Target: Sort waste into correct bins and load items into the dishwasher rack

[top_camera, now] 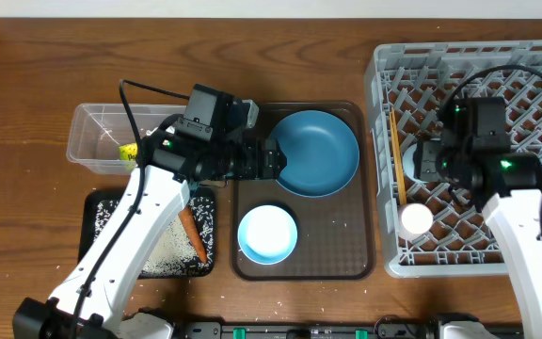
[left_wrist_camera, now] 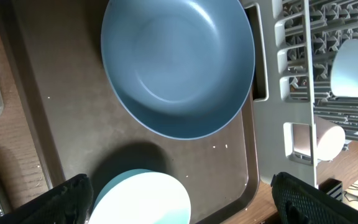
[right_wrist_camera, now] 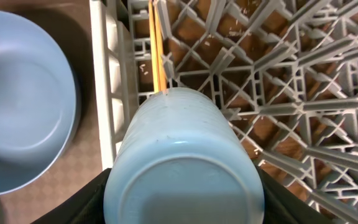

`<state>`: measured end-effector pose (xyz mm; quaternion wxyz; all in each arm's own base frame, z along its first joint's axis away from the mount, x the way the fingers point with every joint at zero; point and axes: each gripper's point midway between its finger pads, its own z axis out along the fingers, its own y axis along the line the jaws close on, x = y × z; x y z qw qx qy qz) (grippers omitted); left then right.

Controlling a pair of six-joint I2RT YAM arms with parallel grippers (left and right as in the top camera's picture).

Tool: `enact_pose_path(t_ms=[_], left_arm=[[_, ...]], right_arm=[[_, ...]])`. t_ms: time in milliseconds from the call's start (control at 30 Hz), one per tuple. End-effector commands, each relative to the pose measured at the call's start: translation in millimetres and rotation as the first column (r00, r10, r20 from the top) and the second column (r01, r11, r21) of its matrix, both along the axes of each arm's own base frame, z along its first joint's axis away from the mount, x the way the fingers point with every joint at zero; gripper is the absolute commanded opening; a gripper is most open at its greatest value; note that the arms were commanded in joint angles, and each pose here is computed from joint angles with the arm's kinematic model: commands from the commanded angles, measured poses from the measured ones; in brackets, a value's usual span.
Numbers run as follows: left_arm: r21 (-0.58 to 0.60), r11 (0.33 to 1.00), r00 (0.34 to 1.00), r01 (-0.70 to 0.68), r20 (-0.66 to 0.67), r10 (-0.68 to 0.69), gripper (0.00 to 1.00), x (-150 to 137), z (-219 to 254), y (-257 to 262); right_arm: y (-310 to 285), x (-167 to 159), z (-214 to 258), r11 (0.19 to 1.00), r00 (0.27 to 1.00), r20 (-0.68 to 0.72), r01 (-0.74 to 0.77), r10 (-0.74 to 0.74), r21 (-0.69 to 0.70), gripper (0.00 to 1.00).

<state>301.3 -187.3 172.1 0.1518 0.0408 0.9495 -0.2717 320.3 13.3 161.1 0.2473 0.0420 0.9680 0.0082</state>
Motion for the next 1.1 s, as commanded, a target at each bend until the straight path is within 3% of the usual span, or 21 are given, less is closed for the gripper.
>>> enact_pose_path(t_ms=[0, 433, 833, 933, 1067], left_arm=[[0.011, 1.0, 1.0, 0.0, -0.001, 0.0, 0.94, 0.1, -2.6, 1.9], [0.011, 1.0, 1.0, 0.0, -0.001, 0.0, 0.94, 0.0, -2.6, 2.0], [0.011, 1.0, 1.0, 0.0, -0.001, 0.0, 0.94, 0.1, -2.6, 1.9], [0.011, 1.0, 1.0, 0.0, -0.002, 0.0, 0.94, 0.0, -2.6, 1.9], [0.011, 1.0, 1.0, 0.0, -0.002, 0.0, 0.95, -0.1, -2.8, 1.9]], right_arm=[[-7.3, 6.2, 10.3, 1.0, 0.999, 0.034, 0.0, 0.001, -0.029, 0.38], [-6.3, 22.0, 15.4, 0.999, 0.995, 0.096, -0.011, 0.015, -0.033, 0.36], [-6.6, 16.4, -23.0, 0.999, 0.999, -0.053, -0.017, 0.014, -0.038, 0.35], [-6.6, 17.7, -28.2, 0.999, 0.998, -0.066, -0.017, 0.015, -0.039, 0.41], [-6.8, 18.8, -27.2, 0.999, 0.998, -0.061, -0.016, 0.014, -0.039, 0.64]])
